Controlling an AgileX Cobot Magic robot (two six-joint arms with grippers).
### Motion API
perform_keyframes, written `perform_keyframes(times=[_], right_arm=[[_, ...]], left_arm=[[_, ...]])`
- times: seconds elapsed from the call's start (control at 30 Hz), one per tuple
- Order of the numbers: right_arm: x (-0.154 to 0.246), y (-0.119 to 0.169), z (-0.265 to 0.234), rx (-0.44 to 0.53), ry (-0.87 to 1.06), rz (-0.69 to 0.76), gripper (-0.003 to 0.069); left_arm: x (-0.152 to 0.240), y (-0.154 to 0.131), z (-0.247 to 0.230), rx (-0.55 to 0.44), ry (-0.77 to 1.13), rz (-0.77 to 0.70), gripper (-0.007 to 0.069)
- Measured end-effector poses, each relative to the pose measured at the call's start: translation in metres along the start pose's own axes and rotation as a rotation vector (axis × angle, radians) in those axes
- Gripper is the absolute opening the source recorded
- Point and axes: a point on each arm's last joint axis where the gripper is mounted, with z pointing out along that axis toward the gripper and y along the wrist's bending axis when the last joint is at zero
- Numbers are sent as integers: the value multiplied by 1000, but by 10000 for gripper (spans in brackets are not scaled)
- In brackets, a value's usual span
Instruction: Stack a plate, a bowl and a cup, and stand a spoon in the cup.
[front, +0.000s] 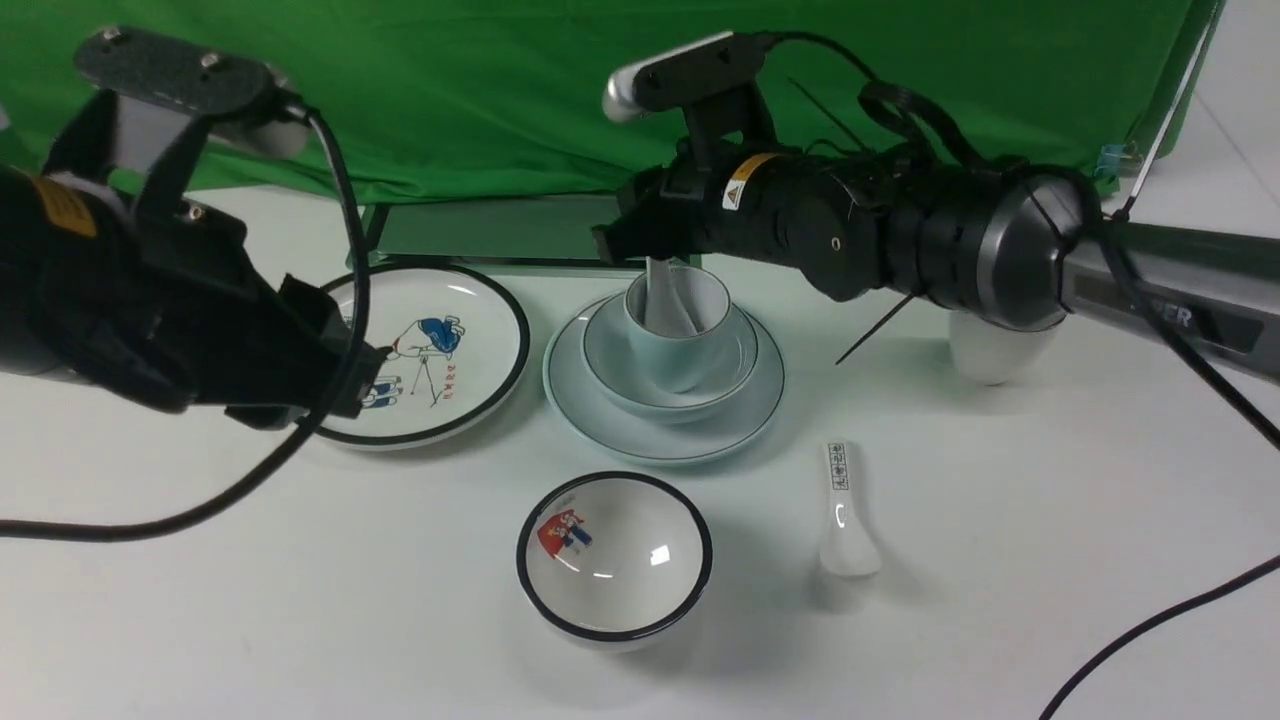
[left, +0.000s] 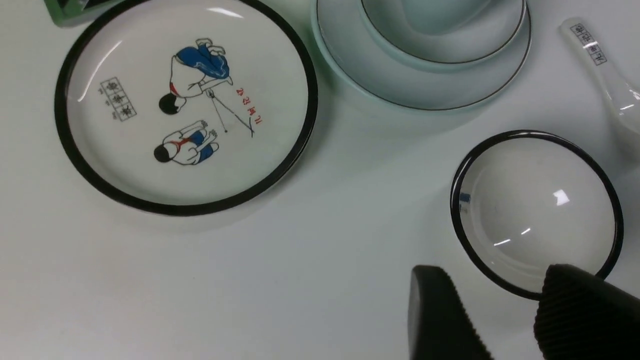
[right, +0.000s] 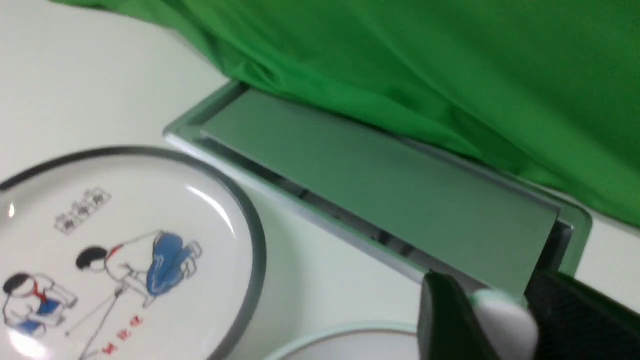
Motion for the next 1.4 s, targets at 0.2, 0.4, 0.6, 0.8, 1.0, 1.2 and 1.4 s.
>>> perform_keyframes(times=[0.2,0.4,0.6,0.8,1.0,1.2,1.4], right_arm=[[-38,-2,-50,-10,5,-31,216],[-86,-5,-146,2,-131,-59,64],[-71,-4,-235,30,-288,-58,45],[-27,-1,-299,52,-408,-56,46],[14,3,-355,70,-524,-55,52],[36,5,-377,73,-556,-55,65],[40,6,-380,73,-560,-55,73]], left_arm=[[23,2,-38,-116,-52,-29,238],[84,-8,-79,-166,-211,-51,121],[149,-19,-105,-184,-445,-49,-31],[178,-24,-118,-192,-601,-37,-36],[183,-25,-123,-197,-644,-31,-34],[183,-25,-123,-198,-644,-30,-31],[183,-25,-123,-198,-644,-30,-31]])
